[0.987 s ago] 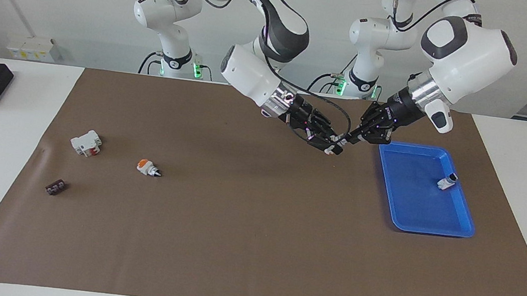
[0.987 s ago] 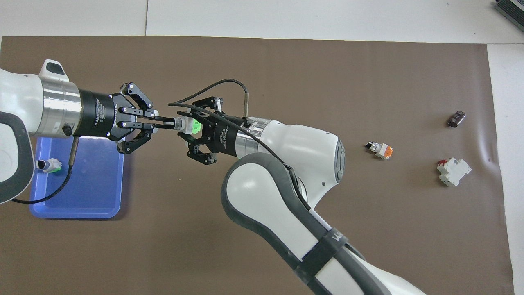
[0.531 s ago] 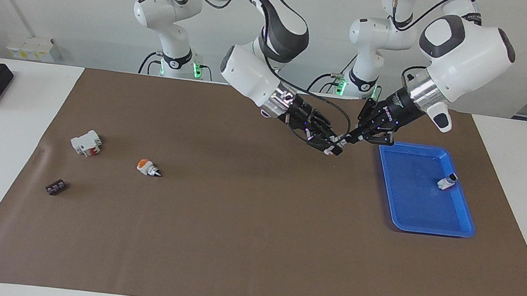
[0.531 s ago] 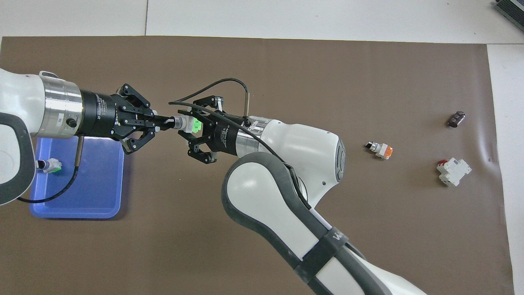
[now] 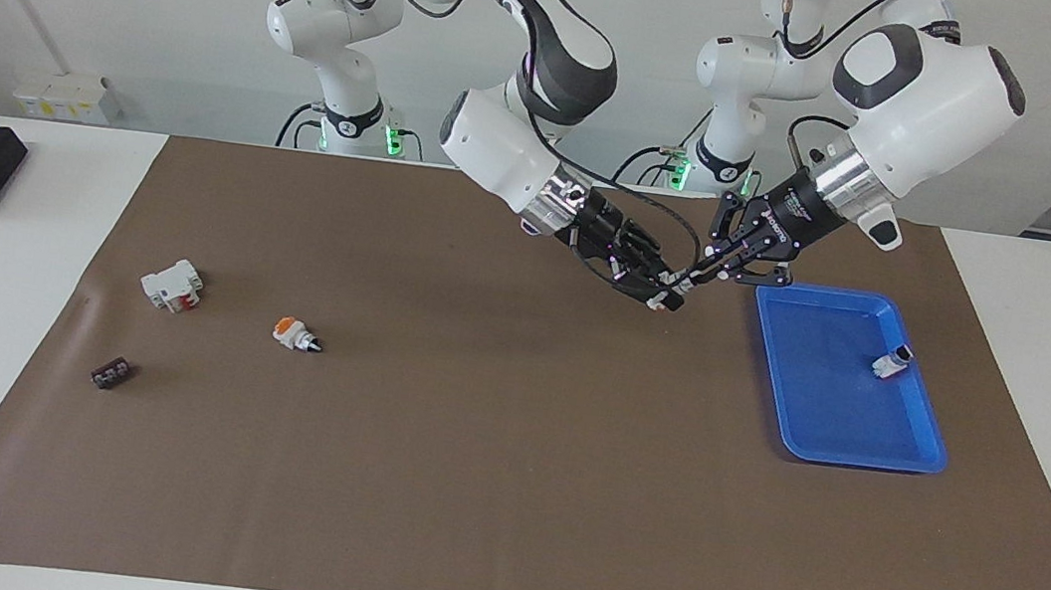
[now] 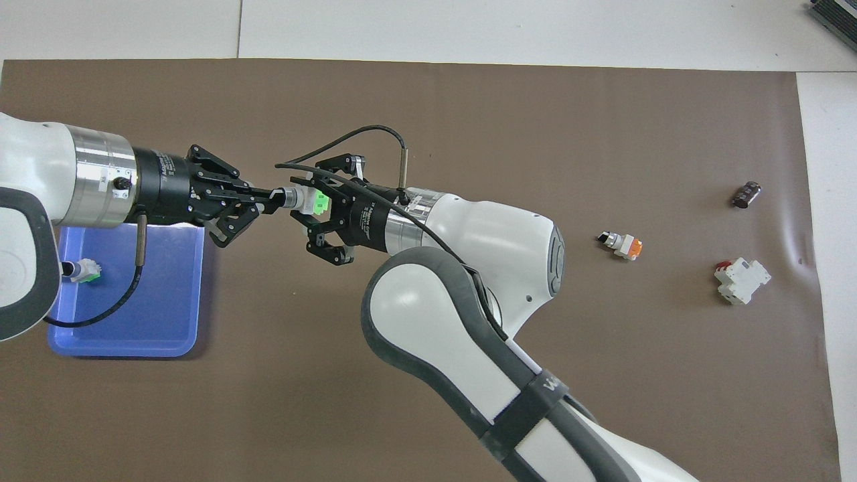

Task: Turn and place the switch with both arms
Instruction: 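Close the left gripper on the switch held by the right gripper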

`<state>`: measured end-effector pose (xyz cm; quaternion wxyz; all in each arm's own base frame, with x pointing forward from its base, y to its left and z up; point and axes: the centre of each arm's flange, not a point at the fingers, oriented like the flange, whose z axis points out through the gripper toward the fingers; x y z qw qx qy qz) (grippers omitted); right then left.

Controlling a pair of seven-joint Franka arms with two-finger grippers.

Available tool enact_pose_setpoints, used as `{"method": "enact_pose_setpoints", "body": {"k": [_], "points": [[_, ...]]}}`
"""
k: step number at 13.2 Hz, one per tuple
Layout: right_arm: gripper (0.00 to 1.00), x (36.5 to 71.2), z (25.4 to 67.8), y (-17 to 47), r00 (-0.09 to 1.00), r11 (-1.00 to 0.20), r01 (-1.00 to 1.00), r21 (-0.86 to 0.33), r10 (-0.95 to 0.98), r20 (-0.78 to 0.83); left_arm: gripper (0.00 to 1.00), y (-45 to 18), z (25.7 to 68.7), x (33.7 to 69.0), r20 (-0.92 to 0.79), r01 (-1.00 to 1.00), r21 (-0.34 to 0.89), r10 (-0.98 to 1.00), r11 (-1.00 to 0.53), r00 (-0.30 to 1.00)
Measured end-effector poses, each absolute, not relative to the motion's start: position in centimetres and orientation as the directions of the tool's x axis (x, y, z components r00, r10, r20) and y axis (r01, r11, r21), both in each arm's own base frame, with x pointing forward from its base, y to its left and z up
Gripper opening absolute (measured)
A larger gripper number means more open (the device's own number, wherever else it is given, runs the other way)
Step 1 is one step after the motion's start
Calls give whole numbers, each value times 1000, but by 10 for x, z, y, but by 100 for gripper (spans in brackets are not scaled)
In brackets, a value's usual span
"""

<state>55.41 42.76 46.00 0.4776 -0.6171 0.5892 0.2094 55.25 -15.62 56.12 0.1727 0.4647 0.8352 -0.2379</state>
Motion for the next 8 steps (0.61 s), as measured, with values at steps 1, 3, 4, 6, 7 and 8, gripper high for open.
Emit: {"method": "enact_pose_setpoints", "body": {"k": [1, 3, 4, 6, 7, 8], "points": [[44, 555, 460, 428, 218, 151, -927, -343, -527, -821, 11, -156, 561, 553, -503, 844, -250, 681, 475, -532], [44, 556, 460, 428, 218, 153, -926, -344, -527, -821, 11, -156, 561, 553, -495, 821, -267, 659, 505, -566], [44, 556, 459, 429, 218, 154, -926, -345, -527, -821, 11, -156, 561, 553, -493, 813, -272, 651, 515, -577], [44, 557, 459, 429, 218, 155, -926, -345, -528, -821, 11, -156, 561, 553, -491, 805, -275, 643, 526, -588], [44, 557, 459, 428, 218, 155, -926, -345, -528, -821, 11, -156, 561, 553, -491, 803, -274, 641, 528, -589], [44, 557, 459, 429, 218, 155, -925, -345, -528, -821, 11, -156, 561, 553, -492, 803, -274, 640, 530, -590]]}}
